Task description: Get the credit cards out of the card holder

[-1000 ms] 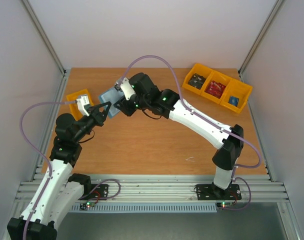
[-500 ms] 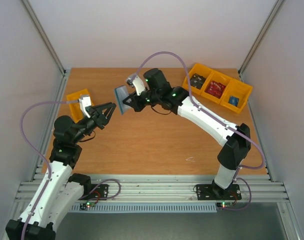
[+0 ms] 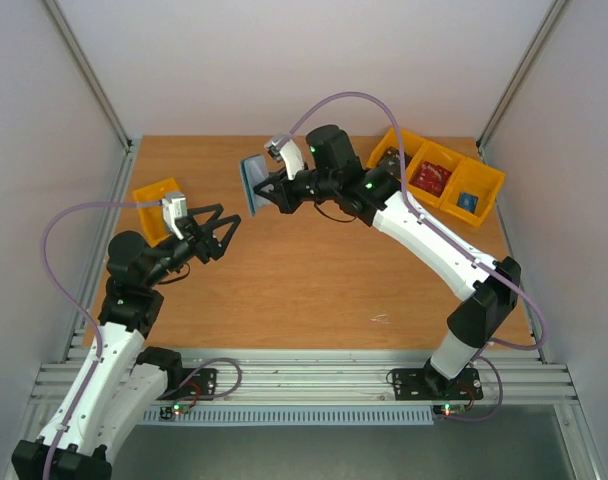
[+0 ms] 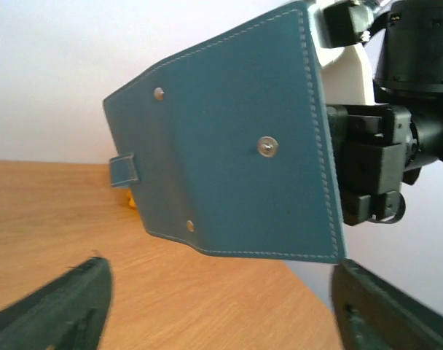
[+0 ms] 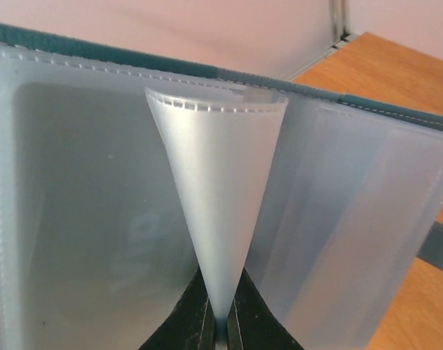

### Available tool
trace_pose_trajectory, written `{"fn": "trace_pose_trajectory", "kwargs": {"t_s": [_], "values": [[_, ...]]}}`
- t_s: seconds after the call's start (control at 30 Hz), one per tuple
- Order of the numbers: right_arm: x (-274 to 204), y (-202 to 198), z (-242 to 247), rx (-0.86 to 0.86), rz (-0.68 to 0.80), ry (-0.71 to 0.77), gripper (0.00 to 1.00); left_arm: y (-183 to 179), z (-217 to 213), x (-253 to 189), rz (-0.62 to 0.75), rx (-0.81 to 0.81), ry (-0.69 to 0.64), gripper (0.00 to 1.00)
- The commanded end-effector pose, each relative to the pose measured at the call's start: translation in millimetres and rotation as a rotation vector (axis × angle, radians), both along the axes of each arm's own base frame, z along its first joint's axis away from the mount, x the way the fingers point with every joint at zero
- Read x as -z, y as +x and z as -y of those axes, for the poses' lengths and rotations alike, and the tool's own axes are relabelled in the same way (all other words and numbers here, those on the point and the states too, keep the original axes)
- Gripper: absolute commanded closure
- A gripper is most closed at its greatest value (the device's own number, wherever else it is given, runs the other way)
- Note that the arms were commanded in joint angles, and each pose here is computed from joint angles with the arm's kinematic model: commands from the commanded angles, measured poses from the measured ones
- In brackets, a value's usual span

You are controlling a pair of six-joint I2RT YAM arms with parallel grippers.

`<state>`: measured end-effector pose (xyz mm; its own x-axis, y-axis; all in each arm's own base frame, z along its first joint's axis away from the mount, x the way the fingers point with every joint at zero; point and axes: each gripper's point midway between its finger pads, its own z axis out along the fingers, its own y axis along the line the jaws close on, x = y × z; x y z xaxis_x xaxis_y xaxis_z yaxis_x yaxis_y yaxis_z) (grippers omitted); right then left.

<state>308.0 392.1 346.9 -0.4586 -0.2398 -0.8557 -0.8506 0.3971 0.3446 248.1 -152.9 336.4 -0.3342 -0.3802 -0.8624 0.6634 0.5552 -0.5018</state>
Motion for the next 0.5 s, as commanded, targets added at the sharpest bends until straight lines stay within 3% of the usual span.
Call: {"fn": "trace_pose_trajectory", "kwargs": {"t_s": [0.0, 0.03, 0.07, 0.37, 0.47], "values": [[-4, 10, 5, 0.072, 0.099, -0.100, 0.99, -15, 7, -33, 0.131, 0.070, -0.019, 0.11], [-2, 7, 3, 0.072, 0.120, -0.132, 0.99, -16, 7, -34, 0.131, 0.076, -0.024, 0.03], [-1, 5, 2, 0.072, 0.144, -0.159, 0.99, -16, 7, -36, 0.135, 0.079, -0.026, 0.01], [-5, -10, -9, 0.032, 0.260, -0.237, 0.99, 9, -7, -30, 0.052, -0.050, -0.069, 0.01], [-7, -15, -12, 0.002, 0.264, -0.222, 0.99, 8, -6, -25, 0.034, -0.042, -0.066, 0.15]]}}
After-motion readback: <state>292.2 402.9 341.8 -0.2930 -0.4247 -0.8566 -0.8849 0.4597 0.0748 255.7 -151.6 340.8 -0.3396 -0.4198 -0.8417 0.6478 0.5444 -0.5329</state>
